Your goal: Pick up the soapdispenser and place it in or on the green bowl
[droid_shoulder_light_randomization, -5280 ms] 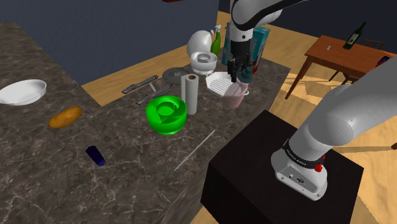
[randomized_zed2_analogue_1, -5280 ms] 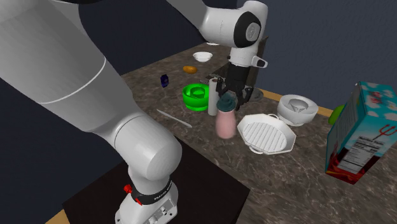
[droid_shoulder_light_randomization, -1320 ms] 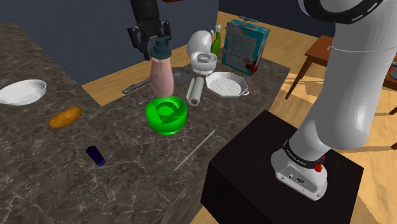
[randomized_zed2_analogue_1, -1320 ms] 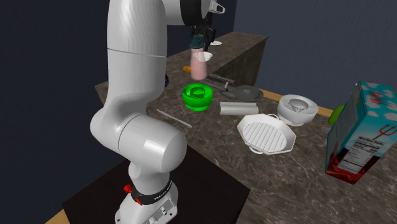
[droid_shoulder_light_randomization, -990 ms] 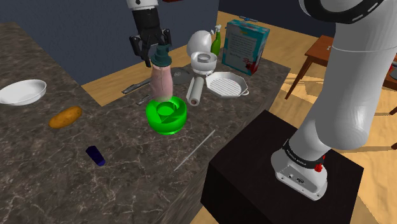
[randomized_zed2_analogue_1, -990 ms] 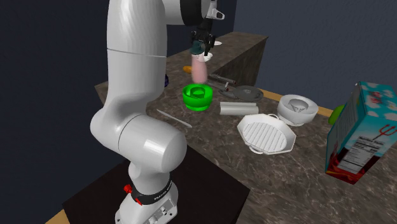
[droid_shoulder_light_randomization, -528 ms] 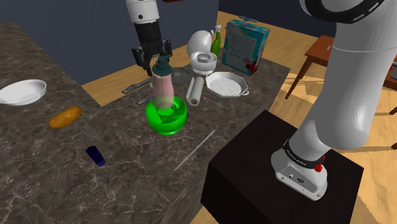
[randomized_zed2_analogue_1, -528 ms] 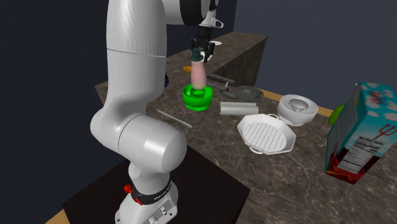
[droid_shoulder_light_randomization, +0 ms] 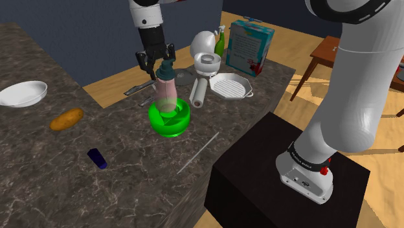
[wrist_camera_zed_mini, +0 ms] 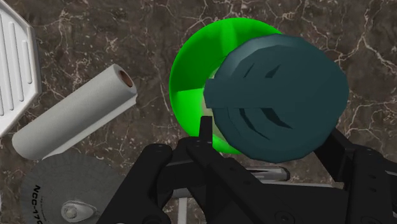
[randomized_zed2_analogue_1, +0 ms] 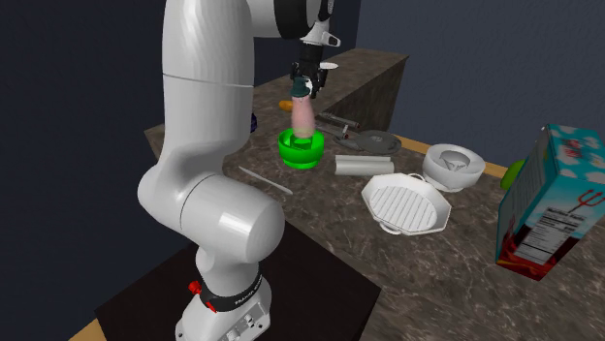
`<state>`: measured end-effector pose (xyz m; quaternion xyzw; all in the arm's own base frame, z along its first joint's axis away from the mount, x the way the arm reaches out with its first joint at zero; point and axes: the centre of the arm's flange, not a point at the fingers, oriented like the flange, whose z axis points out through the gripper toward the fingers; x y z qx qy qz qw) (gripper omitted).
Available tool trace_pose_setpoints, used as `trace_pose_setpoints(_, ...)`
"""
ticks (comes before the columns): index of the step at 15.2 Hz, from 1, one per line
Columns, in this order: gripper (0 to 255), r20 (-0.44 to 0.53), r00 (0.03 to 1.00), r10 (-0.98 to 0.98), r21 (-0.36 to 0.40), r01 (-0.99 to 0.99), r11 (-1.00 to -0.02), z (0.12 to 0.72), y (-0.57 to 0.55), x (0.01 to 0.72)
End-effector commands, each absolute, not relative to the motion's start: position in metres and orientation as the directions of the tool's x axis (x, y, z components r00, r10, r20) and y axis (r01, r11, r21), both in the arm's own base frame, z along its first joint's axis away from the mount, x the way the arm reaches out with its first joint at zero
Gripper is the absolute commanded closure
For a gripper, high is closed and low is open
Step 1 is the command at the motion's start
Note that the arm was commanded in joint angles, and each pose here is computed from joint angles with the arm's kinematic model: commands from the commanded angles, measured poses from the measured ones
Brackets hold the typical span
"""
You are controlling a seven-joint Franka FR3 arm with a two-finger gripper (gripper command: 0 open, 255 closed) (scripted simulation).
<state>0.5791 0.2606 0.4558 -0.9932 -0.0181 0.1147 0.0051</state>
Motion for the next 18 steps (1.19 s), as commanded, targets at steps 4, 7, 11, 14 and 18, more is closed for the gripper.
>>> trace_pose_setpoints(4,0,-0.227,0.973,0.037,-0.014,0.035,-0.999,0.456,0.261,0.579)
trace_pose_setpoints(7,0,-0.227,0.973,0.037,-0.014,0.035,-0.999,0.469,0.261,0.582)
trace_pose_setpoints(11,0,-0.227,0.973,0.037,-0.014,0.035,-0.999,0.505,0.260,0.590)
trace_pose_setpoints(14,0,-0.227,0.973,0.037,-0.014,0.035,-0.999,0.505,0.260,0.590)
trace_pose_setpoints(18,0,-0.227,0.973,0.037,-0.014,0.035,-0.999,0.505,0.260,0.590)
